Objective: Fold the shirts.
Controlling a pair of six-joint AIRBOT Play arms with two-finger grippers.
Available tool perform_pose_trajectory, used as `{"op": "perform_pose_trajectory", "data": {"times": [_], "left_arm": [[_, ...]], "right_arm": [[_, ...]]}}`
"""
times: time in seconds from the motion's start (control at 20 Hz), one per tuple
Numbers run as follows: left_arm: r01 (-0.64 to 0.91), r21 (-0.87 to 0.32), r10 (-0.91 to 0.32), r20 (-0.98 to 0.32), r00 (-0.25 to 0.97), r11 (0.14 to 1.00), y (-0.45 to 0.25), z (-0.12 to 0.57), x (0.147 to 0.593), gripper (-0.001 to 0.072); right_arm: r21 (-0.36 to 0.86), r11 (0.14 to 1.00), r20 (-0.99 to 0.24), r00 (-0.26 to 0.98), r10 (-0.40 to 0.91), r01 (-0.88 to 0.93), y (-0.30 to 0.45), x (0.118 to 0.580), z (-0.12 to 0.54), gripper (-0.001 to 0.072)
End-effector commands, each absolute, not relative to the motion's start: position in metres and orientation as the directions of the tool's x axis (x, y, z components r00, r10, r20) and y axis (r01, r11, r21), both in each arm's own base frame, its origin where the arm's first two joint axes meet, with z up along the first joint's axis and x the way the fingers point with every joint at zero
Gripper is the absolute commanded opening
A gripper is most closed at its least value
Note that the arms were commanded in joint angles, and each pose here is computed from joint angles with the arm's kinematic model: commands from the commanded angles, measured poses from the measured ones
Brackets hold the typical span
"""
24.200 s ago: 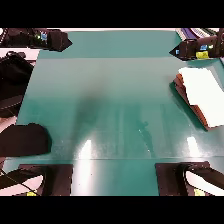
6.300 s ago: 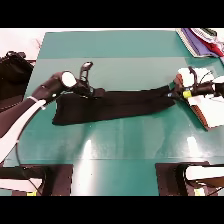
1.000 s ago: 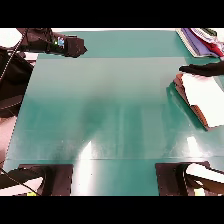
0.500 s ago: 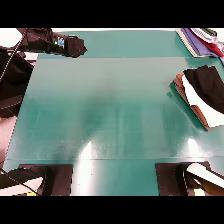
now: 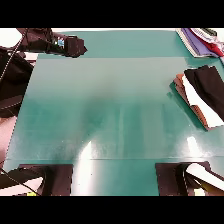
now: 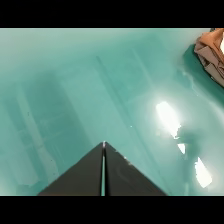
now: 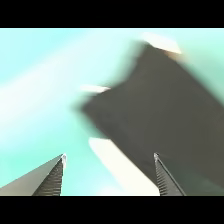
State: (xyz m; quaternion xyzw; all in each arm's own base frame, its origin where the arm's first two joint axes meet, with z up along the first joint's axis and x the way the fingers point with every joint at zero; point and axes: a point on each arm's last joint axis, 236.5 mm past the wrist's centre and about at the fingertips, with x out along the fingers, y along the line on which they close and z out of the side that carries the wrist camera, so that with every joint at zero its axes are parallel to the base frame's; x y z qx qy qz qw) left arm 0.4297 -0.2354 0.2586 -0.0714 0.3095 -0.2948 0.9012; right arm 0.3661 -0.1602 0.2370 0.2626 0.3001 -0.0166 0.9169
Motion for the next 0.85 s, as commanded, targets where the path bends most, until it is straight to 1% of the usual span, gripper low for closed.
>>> {"op": "perform_pose_trajectory", "data": {"times": [0.0, 0.05, 0.2, 0.25, 0.3, 0.35, 0.4, 0.6, 0.8], "left_arm": [[0.482, -0.295, -0.563, -0.515, 0.646, 0.825, -0.232, 0.258, 0.433, 0.0028], [0.481, -0.288, -0.557, -0.52, 0.648, 0.828, -0.231, 0.258, 0.433, 0.0028], [0.481, -0.29, -0.558, -0.516, 0.65, 0.828, -0.231, 0.258, 0.433, 0.0028], [0.481, -0.29, -0.558, -0.516, 0.65, 0.828, -0.231, 0.258, 0.433, 0.0028], [0.481, -0.29, -0.558, -0.516, 0.65, 0.828, -0.231, 0.258, 0.433, 0.0028], [0.481, -0.289, -0.558, -0.516, 0.65, 0.828, -0.231, 0.259, 0.433, 0.0028], [0.481, -0.29, -0.558, -0.516, 0.65, 0.828, -0.231, 0.258, 0.433, 0.0028], [0.481, -0.29, -0.558, -0.516, 0.65, 0.828, -0.231, 0.258, 0.433, 0.0028], [0.481, -0.29, -0.558, -0.516, 0.65, 0.828, -0.231, 0.258, 0.433, 0.0028]], "right_arm": [[0.537, 0.832, -0.447, 0.788, 0.423, -0.141, -0.036, 0.399, 0.275, 0.0633], [0.524, 0.825, -0.449, 0.755, 0.478, -0.21, 0.0, 0.404, 0.274, 0.0627], [0.456, 0.818, -0.47, 0.686, 0.555, -0.349, 0.075, 0.408, 0.269, 0.0614], [0.432, 0.815, -0.479, 0.668, 0.569, -0.385, 0.094, 0.407, 0.267, 0.0496], [0.41, 0.813, -0.488, 0.653, 0.579, -0.414, 0.109, 0.406, 0.265, 0.0312], [0.39, 0.811, -0.5, 0.64, 0.584, -0.436, 0.12, 0.403, 0.262, 0.0097], [0.373, 0.806, -0.511, 0.623, 0.592, -0.459, 0.13, 0.4, 0.259, 0.0022], [0.36, 0.798, -0.52, 0.607, 0.601, -0.483, 0.141, 0.396, 0.257, 0.0022], [0.361, 0.811, -0.52, 0.622, 0.586, -0.461, 0.13, 0.399, 0.257, 0.0022]]}}
